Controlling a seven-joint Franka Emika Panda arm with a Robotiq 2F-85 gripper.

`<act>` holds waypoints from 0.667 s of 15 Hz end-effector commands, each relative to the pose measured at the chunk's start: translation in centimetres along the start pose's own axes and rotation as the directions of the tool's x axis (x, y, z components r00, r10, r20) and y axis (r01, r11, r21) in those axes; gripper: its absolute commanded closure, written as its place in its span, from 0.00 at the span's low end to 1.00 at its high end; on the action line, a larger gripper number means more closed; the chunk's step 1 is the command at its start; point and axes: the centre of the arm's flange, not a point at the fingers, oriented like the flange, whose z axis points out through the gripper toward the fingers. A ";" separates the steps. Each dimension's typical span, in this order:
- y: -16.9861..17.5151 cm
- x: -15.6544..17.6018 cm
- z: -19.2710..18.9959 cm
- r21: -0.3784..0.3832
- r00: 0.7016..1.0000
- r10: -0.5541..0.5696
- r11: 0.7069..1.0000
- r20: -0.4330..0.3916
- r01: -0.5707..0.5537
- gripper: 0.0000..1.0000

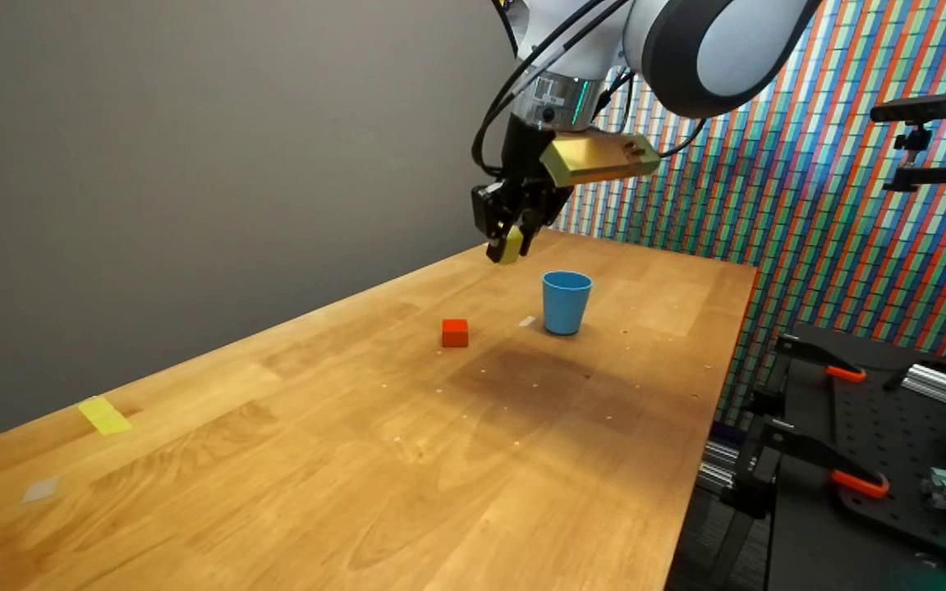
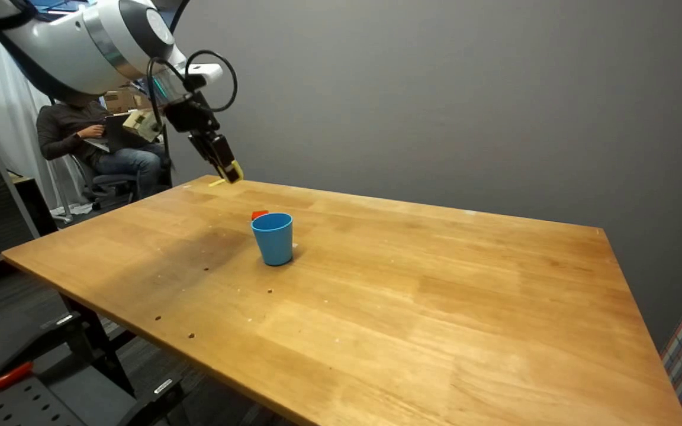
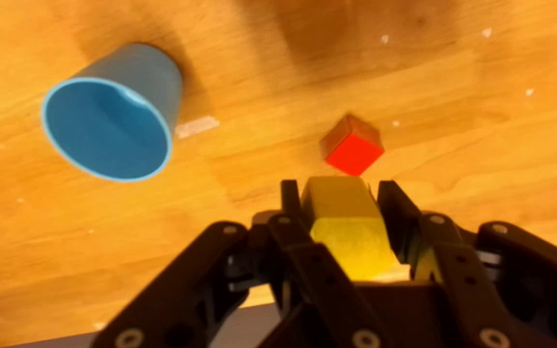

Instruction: Put the yellow block in the cup

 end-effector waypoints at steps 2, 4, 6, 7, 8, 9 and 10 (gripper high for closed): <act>4.3 1.4 -2.4 -0.083 0.990 0.137 0.987 -0.038 -0.140 0.80; 6.0 2.0 -2.0 -0.115 0.977 0.214 0.970 -0.023 -0.215 0.80; 7.6 2.6 -1.3 -0.140 0.961 0.276 0.951 -0.013 -0.275 0.80; 8.4 2.8 -0.9 -0.148 0.954 0.300 0.943 -0.009 -0.298 0.80; 9.0 2.9 -0.4 -0.157 0.948 0.319 0.936 -0.004 -0.316 0.80; 9.4 3.0 0.2 -0.160 0.941 0.337 0.930 0.017 -0.330 0.80; 9.9 2.9 0.6 -0.165 0.935 0.352 0.925 0.029 -0.343 0.80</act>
